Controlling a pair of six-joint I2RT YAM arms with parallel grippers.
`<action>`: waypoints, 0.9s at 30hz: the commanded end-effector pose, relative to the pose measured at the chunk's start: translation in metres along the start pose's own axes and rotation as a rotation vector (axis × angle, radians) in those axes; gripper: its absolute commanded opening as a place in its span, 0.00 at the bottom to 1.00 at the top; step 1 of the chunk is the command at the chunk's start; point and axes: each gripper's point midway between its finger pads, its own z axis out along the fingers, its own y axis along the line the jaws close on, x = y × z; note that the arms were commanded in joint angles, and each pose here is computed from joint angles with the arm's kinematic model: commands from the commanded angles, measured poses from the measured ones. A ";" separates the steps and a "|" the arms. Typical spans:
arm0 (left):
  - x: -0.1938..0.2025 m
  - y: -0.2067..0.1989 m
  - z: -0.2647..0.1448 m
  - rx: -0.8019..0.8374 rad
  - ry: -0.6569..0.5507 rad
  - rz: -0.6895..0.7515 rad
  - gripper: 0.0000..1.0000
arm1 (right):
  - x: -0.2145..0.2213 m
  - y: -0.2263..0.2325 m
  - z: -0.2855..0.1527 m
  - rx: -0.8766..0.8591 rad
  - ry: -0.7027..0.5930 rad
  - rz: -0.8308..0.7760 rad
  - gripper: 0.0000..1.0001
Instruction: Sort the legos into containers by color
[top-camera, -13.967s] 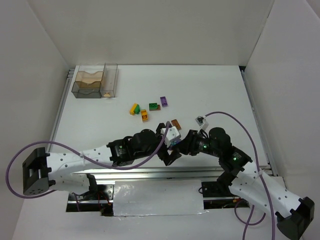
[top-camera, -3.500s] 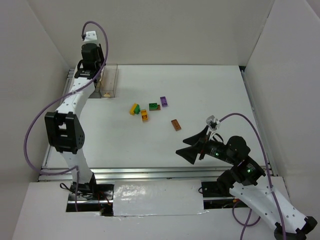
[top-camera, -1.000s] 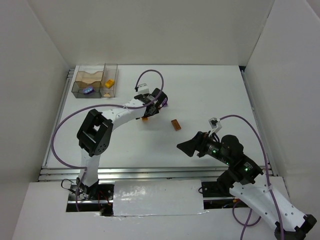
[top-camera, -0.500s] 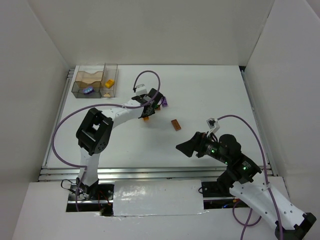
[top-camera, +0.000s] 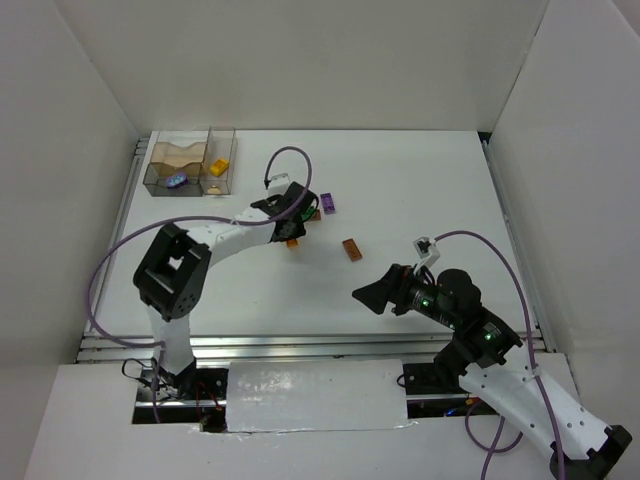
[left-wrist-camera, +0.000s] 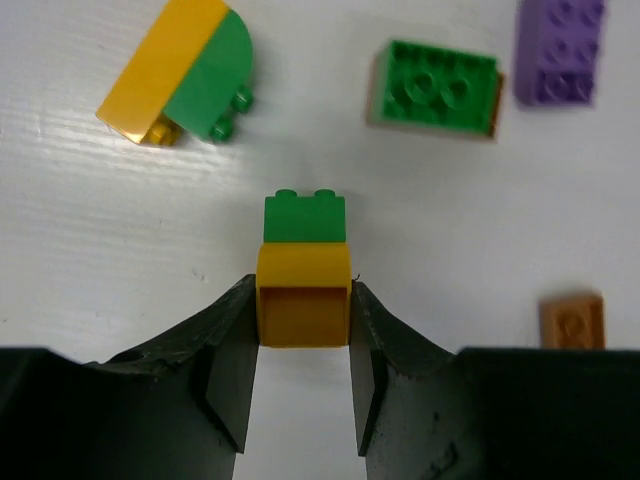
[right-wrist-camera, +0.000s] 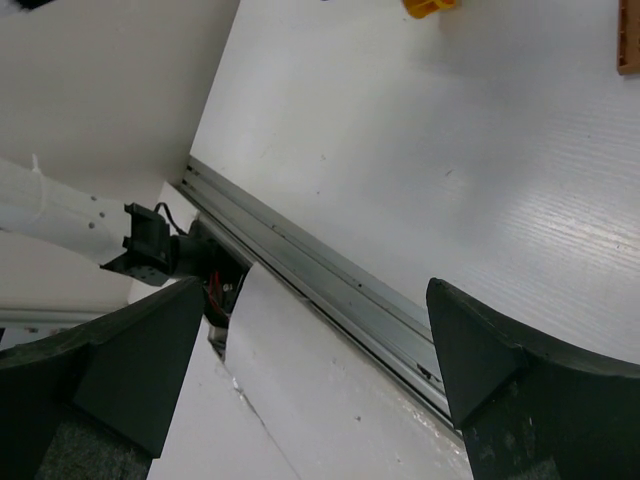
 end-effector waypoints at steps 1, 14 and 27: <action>-0.035 -0.035 -0.083 0.362 -0.081 0.075 0.00 | -0.019 0.008 -0.005 -0.001 -0.074 -0.043 1.00; 0.027 -0.050 -0.323 1.595 0.018 0.502 0.00 | -0.049 0.089 -0.016 -0.297 -0.058 -0.280 1.00; 0.047 -0.026 -0.388 1.898 0.029 0.547 0.00 | -0.034 0.136 -0.037 -0.556 0.067 -0.372 0.95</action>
